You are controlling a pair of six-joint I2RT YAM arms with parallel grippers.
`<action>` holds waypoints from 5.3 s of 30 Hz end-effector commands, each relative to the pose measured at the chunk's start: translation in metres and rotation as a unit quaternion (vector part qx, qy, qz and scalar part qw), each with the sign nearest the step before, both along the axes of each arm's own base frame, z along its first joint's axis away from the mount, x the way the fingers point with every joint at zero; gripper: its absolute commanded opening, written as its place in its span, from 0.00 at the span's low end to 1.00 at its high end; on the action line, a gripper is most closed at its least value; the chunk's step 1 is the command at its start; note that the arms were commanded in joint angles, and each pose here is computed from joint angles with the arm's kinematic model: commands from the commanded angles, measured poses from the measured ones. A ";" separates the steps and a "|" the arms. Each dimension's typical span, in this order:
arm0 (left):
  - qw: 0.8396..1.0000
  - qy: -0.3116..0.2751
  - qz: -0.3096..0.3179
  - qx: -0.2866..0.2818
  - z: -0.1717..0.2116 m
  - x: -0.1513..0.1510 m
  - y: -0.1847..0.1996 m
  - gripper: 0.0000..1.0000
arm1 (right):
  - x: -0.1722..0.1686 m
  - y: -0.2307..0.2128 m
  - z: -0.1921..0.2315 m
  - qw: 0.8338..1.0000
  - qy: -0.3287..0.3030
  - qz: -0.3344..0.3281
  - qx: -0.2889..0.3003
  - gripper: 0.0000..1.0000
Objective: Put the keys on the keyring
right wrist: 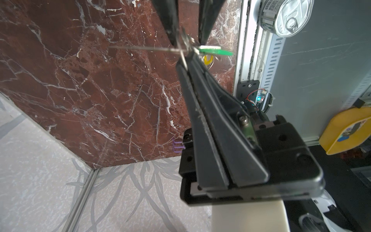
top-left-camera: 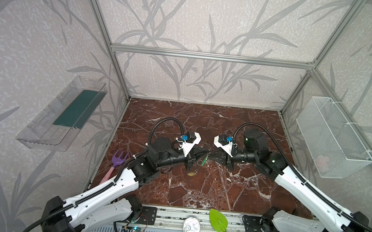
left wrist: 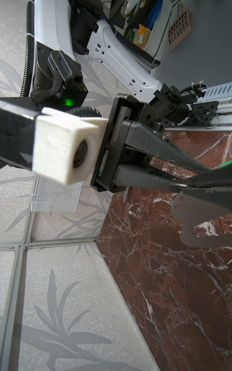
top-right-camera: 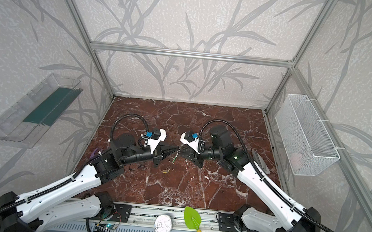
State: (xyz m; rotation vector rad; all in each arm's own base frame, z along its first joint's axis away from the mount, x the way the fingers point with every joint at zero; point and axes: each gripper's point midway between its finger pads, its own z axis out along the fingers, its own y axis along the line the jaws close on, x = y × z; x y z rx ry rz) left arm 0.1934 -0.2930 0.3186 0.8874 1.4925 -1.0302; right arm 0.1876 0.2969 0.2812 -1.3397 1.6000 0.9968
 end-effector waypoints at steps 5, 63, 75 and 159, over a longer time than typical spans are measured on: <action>0.998 -0.039 0.001 -0.048 0.028 -0.007 0.006 0.00 | 0.005 -0.015 0.015 0.998 -0.035 -0.047 0.027 0.28; 0.995 -0.037 0.084 0.033 0.019 0.002 0.037 0.14 | 0.012 -0.014 0.038 0.994 -0.091 -0.047 -0.020 0.00; 0.997 -0.052 0.029 0.045 0.035 -0.016 0.030 0.16 | 0.008 -0.002 0.044 0.972 -0.222 0.015 -0.069 0.00; 0.994 -0.074 0.074 0.007 0.024 0.012 0.018 0.00 | 0.010 0.014 0.040 0.986 -0.147 -0.080 0.017 0.21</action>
